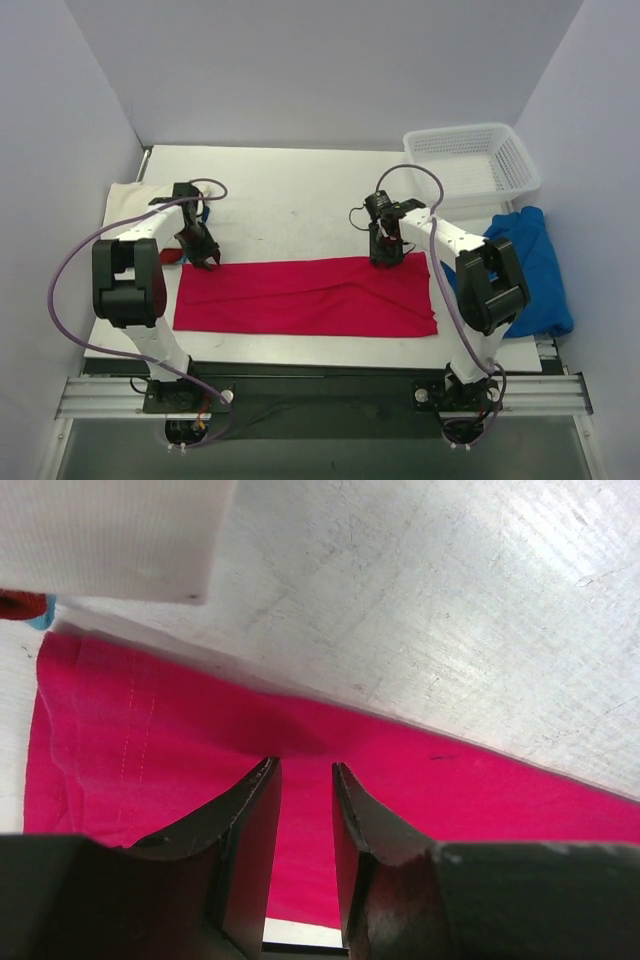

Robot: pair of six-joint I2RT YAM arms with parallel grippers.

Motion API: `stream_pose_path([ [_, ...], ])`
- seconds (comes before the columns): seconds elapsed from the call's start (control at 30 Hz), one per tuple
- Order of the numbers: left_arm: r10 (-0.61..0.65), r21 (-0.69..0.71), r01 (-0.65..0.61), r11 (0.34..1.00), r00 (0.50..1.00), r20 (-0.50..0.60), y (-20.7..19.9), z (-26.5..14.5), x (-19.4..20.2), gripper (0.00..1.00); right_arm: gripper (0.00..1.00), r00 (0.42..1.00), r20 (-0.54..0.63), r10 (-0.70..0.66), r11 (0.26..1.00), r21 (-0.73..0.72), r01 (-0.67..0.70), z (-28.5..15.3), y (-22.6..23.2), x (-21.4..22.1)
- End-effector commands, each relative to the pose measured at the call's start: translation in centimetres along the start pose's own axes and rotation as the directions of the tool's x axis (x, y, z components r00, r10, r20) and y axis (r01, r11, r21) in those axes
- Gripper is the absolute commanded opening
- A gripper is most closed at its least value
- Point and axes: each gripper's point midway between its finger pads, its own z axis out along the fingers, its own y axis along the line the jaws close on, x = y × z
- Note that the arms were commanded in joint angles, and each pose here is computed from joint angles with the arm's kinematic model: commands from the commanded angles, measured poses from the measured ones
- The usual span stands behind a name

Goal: Fold and stack the t-shirts
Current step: Fold the other side of the tshirt into a rectangle

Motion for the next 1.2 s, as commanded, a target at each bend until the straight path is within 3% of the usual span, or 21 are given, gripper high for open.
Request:
stream_pose_path([
  [0.0, 0.016, 0.011, -0.016, 1.0, 0.999, 0.035, -0.6, -0.7, -1.4, 0.37, 0.28, 0.999, -0.024, -0.036, 0.999, -0.012, 0.036, -0.2, 1.0, 0.5],
  [0.37, 0.019, 0.006, -0.019, 1.0, 0.999, 0.031, -0.5, -0.5, -1.6, 0.37, 0.24, 0.998, -0.041, -0.048, 0.998, 0.031, 0.049, 1.0, 0.8, 0.9],
  [0.67, 0.019, 0.008, -0.019, 1.0, 0.999, 0.03, -0.5, -0.5, -1.6, 0.37, 0.27, 0.998, 0.034, -0.062, 0.996, 0.063, 0.06, -0.4, 0.2, -0.9],
  [0.9, 0.022, 0.012, -0.022, 1.0, 0.999, 0.031, -0.6, -0.5, -1.6, 0.37, 0.27, 0.995, 0.017, -0.096, 0.993, 0.071, 0.094, 0.4, 0.0, -0.9],
  [1.17, 0.022, 0.017, -0.023, 1.0, 0.999, 0.039, -0.7, -0.8, -1.9, 0.36, 0.2, 0.994, -0.019, -0.106, 0.992, 0.06, 0.107, 1.7, 0.1, -0.2],
])
